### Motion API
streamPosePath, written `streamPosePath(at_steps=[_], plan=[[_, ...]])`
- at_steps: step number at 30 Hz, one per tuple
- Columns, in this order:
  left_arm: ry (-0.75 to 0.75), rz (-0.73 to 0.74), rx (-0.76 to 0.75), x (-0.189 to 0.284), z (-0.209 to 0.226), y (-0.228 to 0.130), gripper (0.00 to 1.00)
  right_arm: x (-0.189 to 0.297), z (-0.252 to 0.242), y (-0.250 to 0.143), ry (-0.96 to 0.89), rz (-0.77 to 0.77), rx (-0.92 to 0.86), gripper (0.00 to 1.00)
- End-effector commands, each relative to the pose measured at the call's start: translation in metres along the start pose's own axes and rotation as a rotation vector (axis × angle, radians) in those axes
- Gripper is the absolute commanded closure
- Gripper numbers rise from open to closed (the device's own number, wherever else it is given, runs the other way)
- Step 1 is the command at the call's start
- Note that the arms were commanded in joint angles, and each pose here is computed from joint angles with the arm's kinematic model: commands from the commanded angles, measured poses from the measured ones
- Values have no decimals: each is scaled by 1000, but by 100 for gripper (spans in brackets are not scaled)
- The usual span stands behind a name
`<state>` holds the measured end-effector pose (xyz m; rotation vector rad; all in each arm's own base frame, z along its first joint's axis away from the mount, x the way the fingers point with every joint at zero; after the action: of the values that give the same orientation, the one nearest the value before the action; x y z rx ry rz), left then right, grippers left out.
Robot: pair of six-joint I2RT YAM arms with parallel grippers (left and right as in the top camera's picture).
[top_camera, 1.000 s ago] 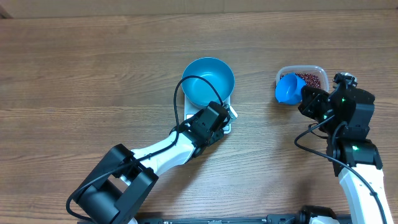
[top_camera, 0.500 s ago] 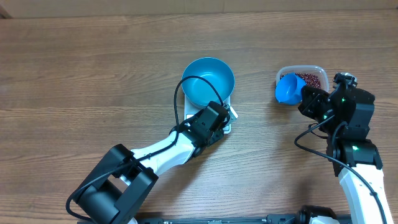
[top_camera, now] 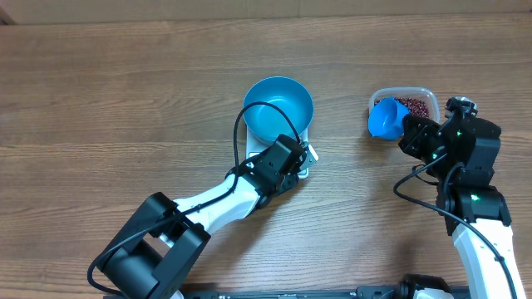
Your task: Scoop item into bowl and weigh 150g on scale
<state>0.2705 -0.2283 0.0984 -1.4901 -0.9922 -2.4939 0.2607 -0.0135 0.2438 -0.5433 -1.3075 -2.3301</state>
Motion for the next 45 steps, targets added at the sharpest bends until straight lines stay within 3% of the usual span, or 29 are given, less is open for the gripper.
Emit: streamPosePath(at_steps=[1,14,26,34,45], plan=[[-79,40,-37,-6,-9,-12,96,4,5,12,14,-42,12,96],[-33,14,-24,5,-6,-4,96,4,5,12,14,-43,13,96],[-11,-103,66,85,-3,17,96,4,5,12,15,-44,13,96],[-13,-118,211,133,5,7,96,4,5,12,15,-45,13,96],[44,-284,616,168,24,14,96,4,5,12,14,-42,12,96]])
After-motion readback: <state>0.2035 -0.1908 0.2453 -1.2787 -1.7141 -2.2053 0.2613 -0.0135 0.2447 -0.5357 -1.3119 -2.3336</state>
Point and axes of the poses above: each gripper's point midway between its finger pads, its own x axis back along the fingers, its own z axis along the line the jaws close on, y = z × x, the point moved 10 cm from there along x, back along the fingers, and after that the axes turned 2 degrees about x, right-handed, at the moved point
